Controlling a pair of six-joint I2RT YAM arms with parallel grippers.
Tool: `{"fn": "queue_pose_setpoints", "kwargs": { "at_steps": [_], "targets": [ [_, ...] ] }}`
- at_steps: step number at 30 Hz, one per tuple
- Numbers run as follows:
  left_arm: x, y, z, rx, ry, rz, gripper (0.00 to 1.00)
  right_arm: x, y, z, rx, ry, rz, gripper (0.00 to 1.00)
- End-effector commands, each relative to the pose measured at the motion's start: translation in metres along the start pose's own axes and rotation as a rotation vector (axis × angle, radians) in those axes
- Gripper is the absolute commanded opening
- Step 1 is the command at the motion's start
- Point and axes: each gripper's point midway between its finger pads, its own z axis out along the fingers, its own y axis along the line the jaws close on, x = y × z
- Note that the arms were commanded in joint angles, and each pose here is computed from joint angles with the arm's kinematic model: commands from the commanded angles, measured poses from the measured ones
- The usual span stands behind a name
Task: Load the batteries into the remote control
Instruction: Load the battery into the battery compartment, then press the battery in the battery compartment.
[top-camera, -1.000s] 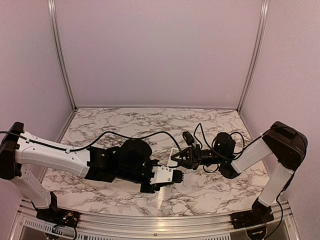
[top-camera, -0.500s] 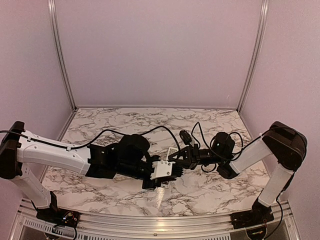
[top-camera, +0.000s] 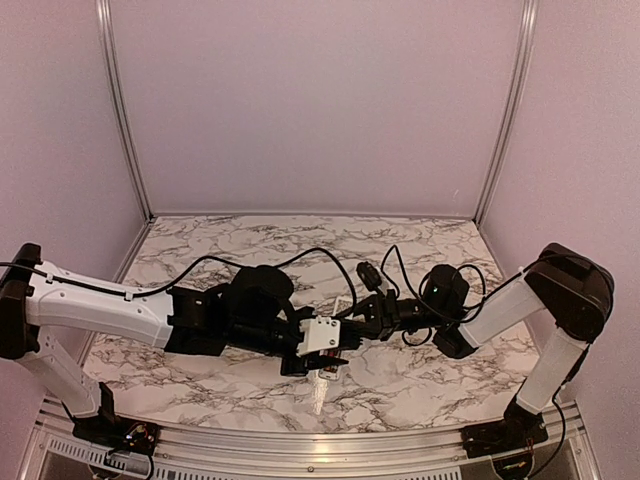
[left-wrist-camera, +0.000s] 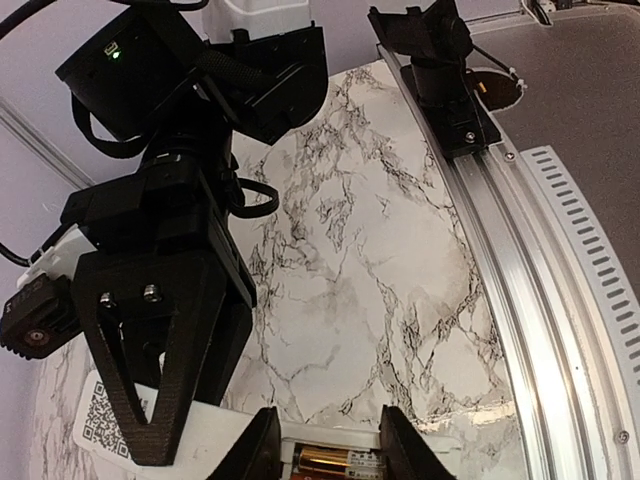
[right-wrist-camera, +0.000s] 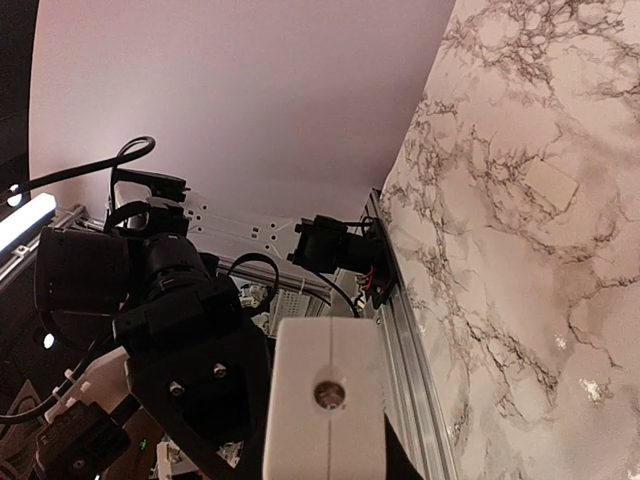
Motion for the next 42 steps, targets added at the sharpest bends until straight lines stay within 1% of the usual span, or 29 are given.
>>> {"fn": "queue_pose_setpoints", "kwargs": {
  "at_steps": [1, 3, 5, 6, 7, 8, 9, 12, 15, 18, 21, 26, 31, 38, 42],
  "targets": [
    [-0.014, 0.005, -0.029, -0.062, -0.03, -0.026, 0.42, -0.015, 0.013, -0.001, -0.013, -0.016, -0.103, 0.0],
    [-0.033, 0.017, -0.05, -0.125, -0.1, -0.072, 0.53, -0.02, 0.009, -0.004, 0.016, -0.027, -0.115, 0.0],
    [-0.042, 0.027, -0.065, -0.186, -0.155, -0.131, 0.63, -0.023, 0.01, -0.004, 0.033, -0.029, -0.136, 0.0],
    [-0.045, 0.036, -0.076, -0.243, -0.181, -0.182, 0.74, -0.025, 0.012, -0.004, 0.039, -0.03, -0.154, 0.0],
    [-0.043, 0.045, -0.084, -0.3, -0.196, -0.238, 0.91, -0.026, 0.014, -0.004, 0.046, -0.03, -0.171, 0.0],
    [-0.039, 0.052, -0.091, -0.343, -0.203, -0.297, 0.98, -0.028, 0.015, -0.004, 0.055, -0.031, -0.186, 0.0],
    [-0.033, 0.055, -0.094, -0.366, -0.206, -0.349, 0.99, -0.03, 0.018, -0.003, 0.061, -0.032, -0.202, 0.0],
    [-0.017, 0.051, -0.094, -0.312, -0.179, -0.463, 0.99, -0.032, 0.028, -0.003, 0.056, -0.031, -0.253, 0.0],
    [-0.006, 0.048, -0.086, -0.217, -0.167, -0.585, 0.99, -0.033, 0.038, -0.003, 0.043, -0.03, -0.289, 0.0],
    [0.002, 0.044, -0.077, -0.147, -0.17, -0.668, 0.94, -0.034, 0.042, -0.002, 0.042, -0.029, -0.303, 0.0],
    [0.004, 0.042, -0.067, -0.092, -0.17, -0.718, 0.88, -0.035, 0.045, 0.0, 0.037, -0.024, -0.312, 0.0],
    [0.004, 0.035, -0.052, -0.015, -0.161, -0.743, 0.82, -0.034, 0.051, 0.006, 0.037, -0.01, -0.333, 0.0],
    [0.008, 0.036, -0.043, -0.011, -0.152, -0.764, 0.78, -0.034, 0.054, 0.008, 0.04, -0.005, -0.343, 0.0],
    [0.011, 0.032, -0.031, 0.022, -0.13, -0.77, 0.66, -0.032, 0.055, 0.01, 0.033, 0.002, -0.346, 0.0],
    [0.009, 0.032, -0.028, 0.034, -0.134, -0.767, 0.65, -0.031, 0.054, 0.01, 0.033, 0.004, -0.342, 0.0]
  ]
}}
